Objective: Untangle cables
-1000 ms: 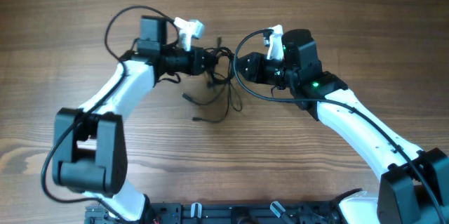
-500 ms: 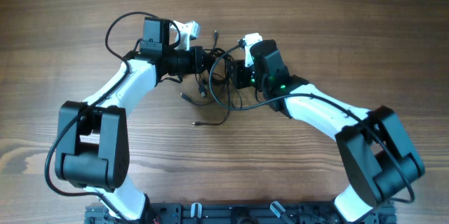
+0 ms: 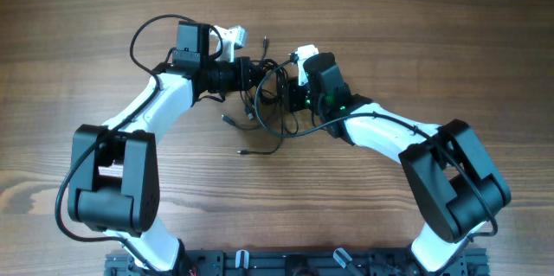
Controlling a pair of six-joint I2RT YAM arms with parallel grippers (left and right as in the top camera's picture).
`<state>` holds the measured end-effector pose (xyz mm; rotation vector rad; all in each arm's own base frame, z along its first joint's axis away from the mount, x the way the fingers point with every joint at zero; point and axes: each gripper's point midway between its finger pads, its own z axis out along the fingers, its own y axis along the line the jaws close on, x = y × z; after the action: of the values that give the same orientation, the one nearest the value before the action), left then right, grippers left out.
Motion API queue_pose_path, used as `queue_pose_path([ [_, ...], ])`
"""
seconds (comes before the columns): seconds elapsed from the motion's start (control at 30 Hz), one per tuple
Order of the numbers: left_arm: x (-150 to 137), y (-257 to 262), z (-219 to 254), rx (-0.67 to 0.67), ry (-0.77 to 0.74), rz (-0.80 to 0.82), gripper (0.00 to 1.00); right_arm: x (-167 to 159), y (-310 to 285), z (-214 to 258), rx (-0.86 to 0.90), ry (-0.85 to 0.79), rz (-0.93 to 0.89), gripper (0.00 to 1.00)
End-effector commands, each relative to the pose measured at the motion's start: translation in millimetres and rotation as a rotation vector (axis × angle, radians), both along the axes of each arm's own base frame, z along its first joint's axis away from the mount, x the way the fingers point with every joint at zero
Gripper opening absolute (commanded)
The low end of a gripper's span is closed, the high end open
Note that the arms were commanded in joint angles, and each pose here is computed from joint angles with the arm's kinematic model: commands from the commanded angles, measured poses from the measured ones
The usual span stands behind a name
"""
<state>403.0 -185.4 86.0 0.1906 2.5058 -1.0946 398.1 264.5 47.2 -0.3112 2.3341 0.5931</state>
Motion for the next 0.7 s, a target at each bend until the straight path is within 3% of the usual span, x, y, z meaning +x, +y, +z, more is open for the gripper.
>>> queue_pose_path([
  [0.0,1.0,1.6,-2.5,-0.002,0.009,0.007,0.05,7.4,-6.1,-8.7,-0.052,-0.020,-0.033,0.40],
  [0.5,0.6,1.7,-2.8,-0.007,0.025,0.018,0.04,7.1,-5.7,-9.8,-0.037,-0.007,-0.049,0.42],
  [0.67,-1.4,-2.9,-3.2,-0.013,0.048,0.028,0.04,6.9,-4.3,-25.1,-0.046,0.009,-0.047,0.34],
])
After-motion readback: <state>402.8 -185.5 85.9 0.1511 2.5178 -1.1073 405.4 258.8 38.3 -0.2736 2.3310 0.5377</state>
